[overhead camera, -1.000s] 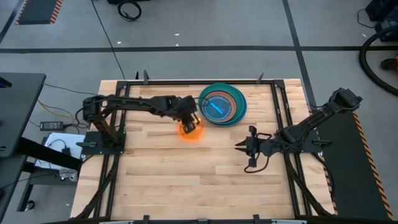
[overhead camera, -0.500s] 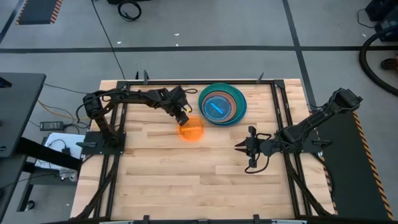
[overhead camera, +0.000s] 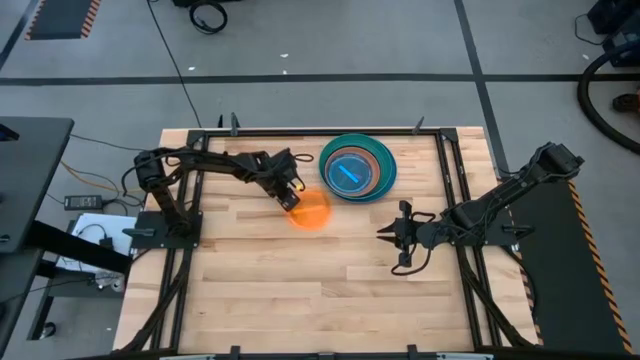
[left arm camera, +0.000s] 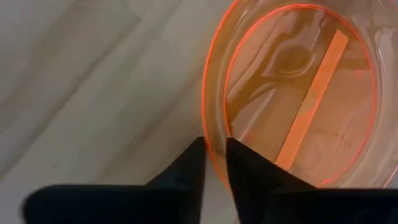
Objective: Stack plastic plates
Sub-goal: Stack the orange plate on the blue plate
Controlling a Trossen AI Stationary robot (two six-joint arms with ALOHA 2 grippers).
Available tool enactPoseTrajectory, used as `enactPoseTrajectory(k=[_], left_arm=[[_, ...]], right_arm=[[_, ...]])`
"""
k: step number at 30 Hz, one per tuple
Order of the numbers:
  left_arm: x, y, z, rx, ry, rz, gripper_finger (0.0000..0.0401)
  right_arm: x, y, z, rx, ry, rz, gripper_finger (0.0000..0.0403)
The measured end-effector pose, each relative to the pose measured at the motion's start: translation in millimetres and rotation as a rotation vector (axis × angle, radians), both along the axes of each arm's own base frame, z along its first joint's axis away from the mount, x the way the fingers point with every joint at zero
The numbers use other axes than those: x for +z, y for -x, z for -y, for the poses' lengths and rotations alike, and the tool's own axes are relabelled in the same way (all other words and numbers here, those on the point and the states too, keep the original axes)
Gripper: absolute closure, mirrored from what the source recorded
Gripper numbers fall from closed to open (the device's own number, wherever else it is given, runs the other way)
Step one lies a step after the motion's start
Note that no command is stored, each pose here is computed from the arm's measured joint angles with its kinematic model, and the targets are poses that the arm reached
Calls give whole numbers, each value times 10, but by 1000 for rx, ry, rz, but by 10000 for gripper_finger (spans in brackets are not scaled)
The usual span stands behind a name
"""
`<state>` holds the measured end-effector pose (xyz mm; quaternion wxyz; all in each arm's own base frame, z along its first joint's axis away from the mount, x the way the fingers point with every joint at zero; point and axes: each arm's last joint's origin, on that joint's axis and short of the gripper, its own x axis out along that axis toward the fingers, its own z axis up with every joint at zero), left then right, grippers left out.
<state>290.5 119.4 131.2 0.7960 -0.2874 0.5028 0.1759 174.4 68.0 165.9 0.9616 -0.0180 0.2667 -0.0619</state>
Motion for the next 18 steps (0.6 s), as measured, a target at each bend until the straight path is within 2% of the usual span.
enactPoseTrajectory(k=[5, 13, 18], left_arm=[[8, -30, 36, -2, -2, 14, 391], [35, -66, 127, -26, -24, 13, 397], [150, -101, 236, -36, -104, 39, 398]], right_arm=[[0, 0, 0, 1, 1, -1, 328], [-24, 15, 11, 0, 18, -29, 328], [-35, 1, 73, -27, 33, -45, 328]])
